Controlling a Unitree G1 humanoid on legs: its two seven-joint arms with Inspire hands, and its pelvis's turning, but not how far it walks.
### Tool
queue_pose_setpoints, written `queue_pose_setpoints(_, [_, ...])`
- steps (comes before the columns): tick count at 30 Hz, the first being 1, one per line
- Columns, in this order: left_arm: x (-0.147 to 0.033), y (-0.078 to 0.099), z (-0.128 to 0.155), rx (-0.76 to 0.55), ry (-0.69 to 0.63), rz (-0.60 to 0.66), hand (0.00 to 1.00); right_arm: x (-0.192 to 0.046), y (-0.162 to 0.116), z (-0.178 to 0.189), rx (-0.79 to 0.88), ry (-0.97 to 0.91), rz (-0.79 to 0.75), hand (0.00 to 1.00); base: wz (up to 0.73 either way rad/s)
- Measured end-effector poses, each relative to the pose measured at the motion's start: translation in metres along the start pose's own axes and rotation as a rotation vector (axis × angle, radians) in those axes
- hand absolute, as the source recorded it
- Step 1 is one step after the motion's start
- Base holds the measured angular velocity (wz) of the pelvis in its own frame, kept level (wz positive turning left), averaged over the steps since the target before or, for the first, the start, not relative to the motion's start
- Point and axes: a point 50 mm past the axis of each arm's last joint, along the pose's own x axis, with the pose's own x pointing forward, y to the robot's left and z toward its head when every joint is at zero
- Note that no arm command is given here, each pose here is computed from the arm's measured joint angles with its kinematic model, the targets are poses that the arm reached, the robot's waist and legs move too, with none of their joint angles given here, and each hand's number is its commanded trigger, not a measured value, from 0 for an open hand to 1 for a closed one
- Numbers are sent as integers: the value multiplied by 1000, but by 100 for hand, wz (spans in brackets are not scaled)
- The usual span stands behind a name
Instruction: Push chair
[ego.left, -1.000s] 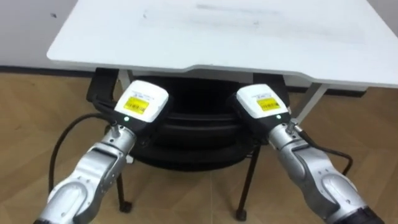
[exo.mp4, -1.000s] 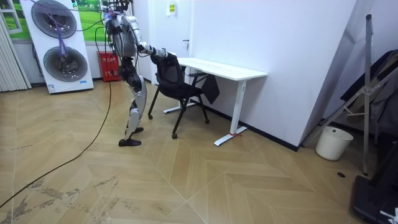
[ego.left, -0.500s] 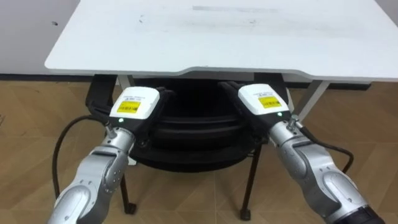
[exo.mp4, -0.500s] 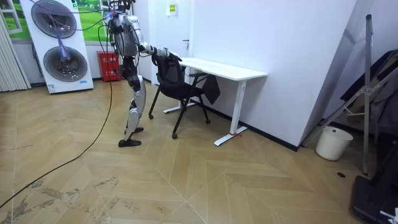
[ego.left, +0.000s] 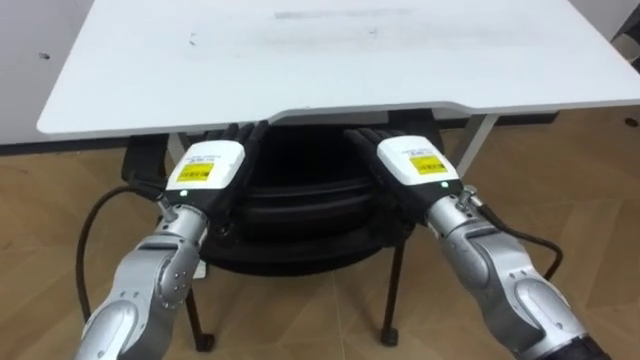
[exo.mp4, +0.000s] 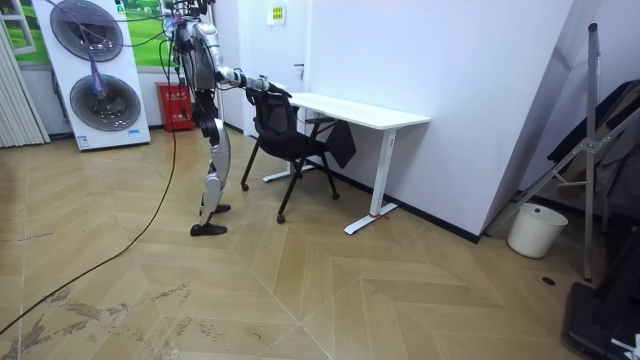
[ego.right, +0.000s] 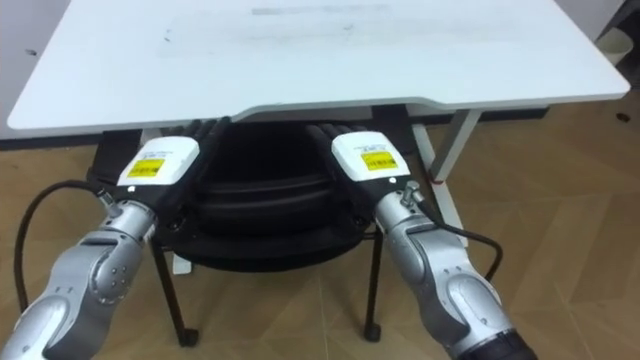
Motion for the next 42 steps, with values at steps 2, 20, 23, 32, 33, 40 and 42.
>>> queue_pose_setpoints(2, [0,1,1,4,-4,-1,0,0,-3,-1,0,2,-3,0,0])
queue_pose_setpoints(20, [-14,53,-36,156,2,133,0,-56,-115,-76,-25,203,-586,0,-2])
queue_pose_setpoints(23, [-38,73,-58,178,38,225,0,-100,-139,-102,-113,301,-737,0,-13])
queue_pose_setpoints(32, [-166,152,-138,81,420,1162,0,-202,-127,-161,105,604,-1147,0,-24])
queue_pose_setpoints(33, [-172,149,-141,63,437,1175,0,-209,-125,-166,136,630,-1176,0,-22])
queue_pose_setpoints(40, [-209,75,-181,-394,813,1256,0,-255,-48,-193,774,948,-1408,0,-6])
queue_pose_setpoints(42, [-213,48,-190,-454,933,1183,0,-264,-9,-199,940,1104,-1371,0,0])
